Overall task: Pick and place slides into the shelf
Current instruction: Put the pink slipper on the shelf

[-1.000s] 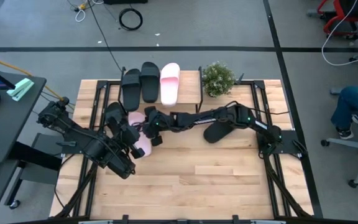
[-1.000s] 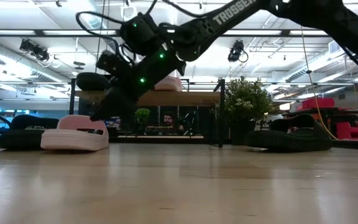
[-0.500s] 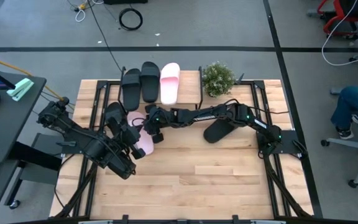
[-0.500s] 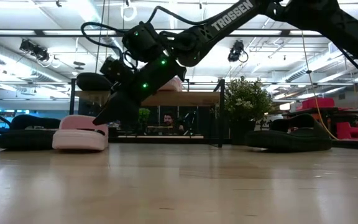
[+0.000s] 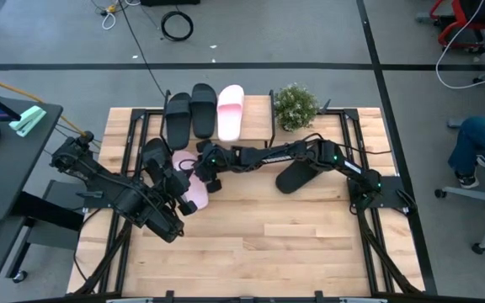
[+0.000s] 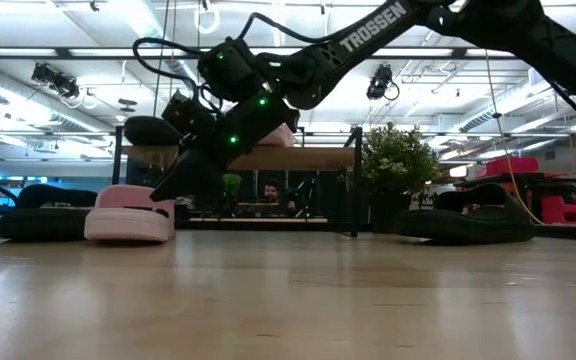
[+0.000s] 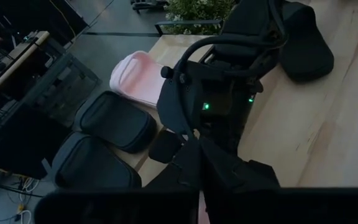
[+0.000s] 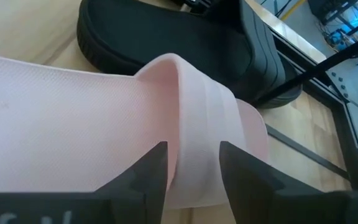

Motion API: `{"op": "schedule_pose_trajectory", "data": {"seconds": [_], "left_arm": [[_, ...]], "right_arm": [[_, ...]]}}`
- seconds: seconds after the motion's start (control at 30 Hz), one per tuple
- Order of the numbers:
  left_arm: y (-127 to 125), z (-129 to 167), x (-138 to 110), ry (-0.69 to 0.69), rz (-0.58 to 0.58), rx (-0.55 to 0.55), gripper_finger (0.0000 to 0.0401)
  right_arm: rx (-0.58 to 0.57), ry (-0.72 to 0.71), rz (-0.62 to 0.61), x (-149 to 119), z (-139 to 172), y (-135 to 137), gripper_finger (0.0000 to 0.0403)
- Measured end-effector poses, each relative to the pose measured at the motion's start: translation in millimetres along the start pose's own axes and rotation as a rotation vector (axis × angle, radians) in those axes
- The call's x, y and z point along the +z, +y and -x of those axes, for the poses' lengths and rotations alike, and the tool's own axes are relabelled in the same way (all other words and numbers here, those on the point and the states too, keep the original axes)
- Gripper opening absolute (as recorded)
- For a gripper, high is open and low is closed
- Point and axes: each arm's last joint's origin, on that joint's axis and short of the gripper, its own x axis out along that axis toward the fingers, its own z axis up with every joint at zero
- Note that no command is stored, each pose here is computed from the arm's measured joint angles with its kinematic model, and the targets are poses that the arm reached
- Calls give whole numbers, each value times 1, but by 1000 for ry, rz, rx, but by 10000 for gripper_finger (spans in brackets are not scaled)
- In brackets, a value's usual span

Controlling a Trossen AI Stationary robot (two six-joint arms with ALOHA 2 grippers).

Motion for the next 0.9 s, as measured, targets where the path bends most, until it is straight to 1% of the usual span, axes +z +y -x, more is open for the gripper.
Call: {"op": "schedule_pose_trajectory", "data": {"seconds": [0.17, 0.3, 0.4, 0.57, 0.6, 0.63, 0.73, 0.8, 0.9], "left_arm": [[0, 0, 0, 0, -4, 0, 25], [0, 0, 0, 0, -6, 0, 21], [0, 0, 0, 0, -6, 0, 13], [0, 0, 0, 0, -5, 0, 7], [0, 0, 0, 0, -6, 0, 8], [0, 0, 0, 0, -6, 0, 11], [0, 0, 0, -1, -5, 0, 20], [0, 0, 0, 0, -5, 0, 23], [0, 0, 0, 0, 1, 0, 22]], "right_arm": [[-13, -8, 2, 0, 0, -2, 149], [-20, -5, 11, 0, 0, -3, 135], [-13, -9, 11, 0, 0, -2, 103], [24, -12, 12, 1, 0, 3, 23], [27, -8, 15, 2, 0, 5, 14], [27, -3, 16, 2, 0, 6, 10], [46, -2, 5, 6, 1, 13, 17], [57, 0, -8, 10, 1, 21, 15], [84, -9, 4, 20, 2, 37, 7]]}}
